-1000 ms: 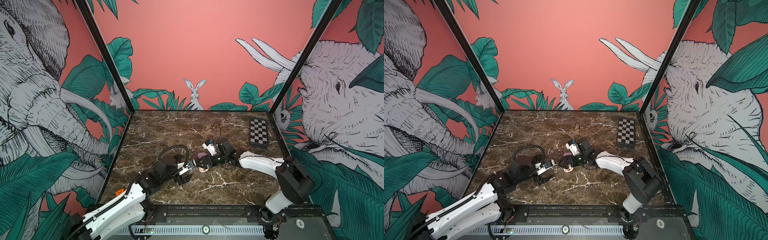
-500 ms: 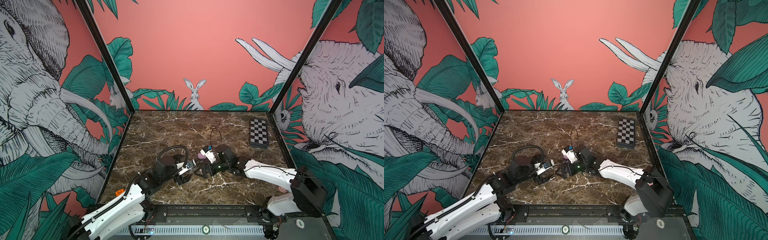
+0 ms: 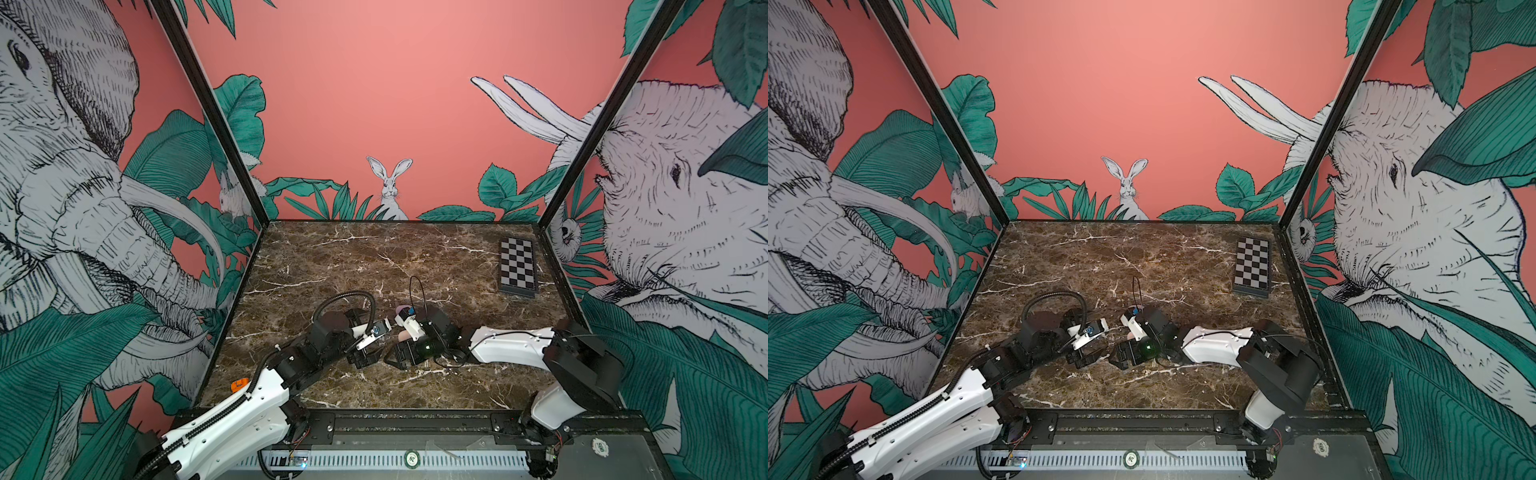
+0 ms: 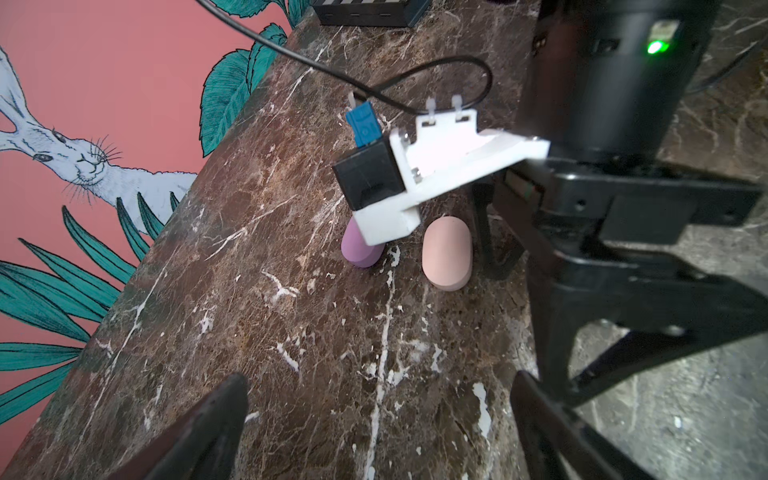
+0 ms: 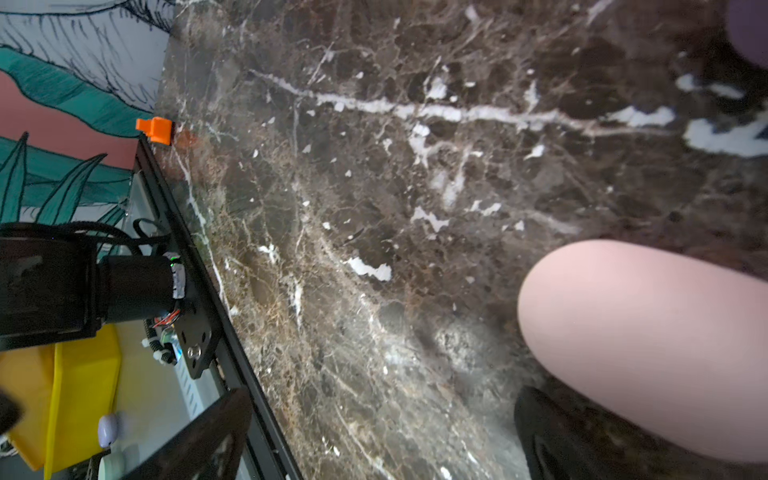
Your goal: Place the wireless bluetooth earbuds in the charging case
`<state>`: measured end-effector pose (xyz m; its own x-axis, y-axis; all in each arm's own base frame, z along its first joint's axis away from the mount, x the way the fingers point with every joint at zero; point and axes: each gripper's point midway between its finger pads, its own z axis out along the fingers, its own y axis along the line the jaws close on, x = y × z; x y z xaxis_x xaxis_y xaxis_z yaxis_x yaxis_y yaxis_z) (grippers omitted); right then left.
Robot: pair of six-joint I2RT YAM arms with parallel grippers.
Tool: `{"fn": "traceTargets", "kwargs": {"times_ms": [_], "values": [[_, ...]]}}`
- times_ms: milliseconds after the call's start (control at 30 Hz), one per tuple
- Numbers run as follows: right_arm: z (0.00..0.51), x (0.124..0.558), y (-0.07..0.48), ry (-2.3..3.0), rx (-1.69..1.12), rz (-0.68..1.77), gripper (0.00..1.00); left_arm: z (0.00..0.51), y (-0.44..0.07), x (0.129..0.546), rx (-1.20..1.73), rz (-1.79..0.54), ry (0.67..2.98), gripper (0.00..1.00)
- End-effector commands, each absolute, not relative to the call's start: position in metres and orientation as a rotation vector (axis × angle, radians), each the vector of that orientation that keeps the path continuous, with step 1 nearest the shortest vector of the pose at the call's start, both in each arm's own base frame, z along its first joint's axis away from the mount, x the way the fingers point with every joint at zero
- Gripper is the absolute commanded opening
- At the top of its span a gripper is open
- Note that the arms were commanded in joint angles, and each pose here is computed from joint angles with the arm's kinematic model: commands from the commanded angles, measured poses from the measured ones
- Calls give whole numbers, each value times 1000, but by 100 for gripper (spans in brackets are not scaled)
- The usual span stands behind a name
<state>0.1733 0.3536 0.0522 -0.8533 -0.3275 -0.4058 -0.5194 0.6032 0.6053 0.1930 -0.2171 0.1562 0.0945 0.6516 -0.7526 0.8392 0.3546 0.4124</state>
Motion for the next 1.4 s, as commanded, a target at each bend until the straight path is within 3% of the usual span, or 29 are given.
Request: {"fn": "traceTargets", "kwargs": {"times_ms": [0, 1067, 1267, 1367], "values": [[52, 188, 362, 2543, -618, 1082, 98, 157, -217, 192, 1371, -226, 1592, 99], [78, 192, 372, 2463, -537, 1194, 98, 156, -217, 191, 1373, -226, 1587, 99], [142, 185, 365, 2278, -568, 1281, 98, 159, -215, 192, 1365, -214, 1581, 99], [167, 192, 341, 2248, -599, 1103, 98, 161, -214, 193, 1346, -210, 1579, 99]]}}
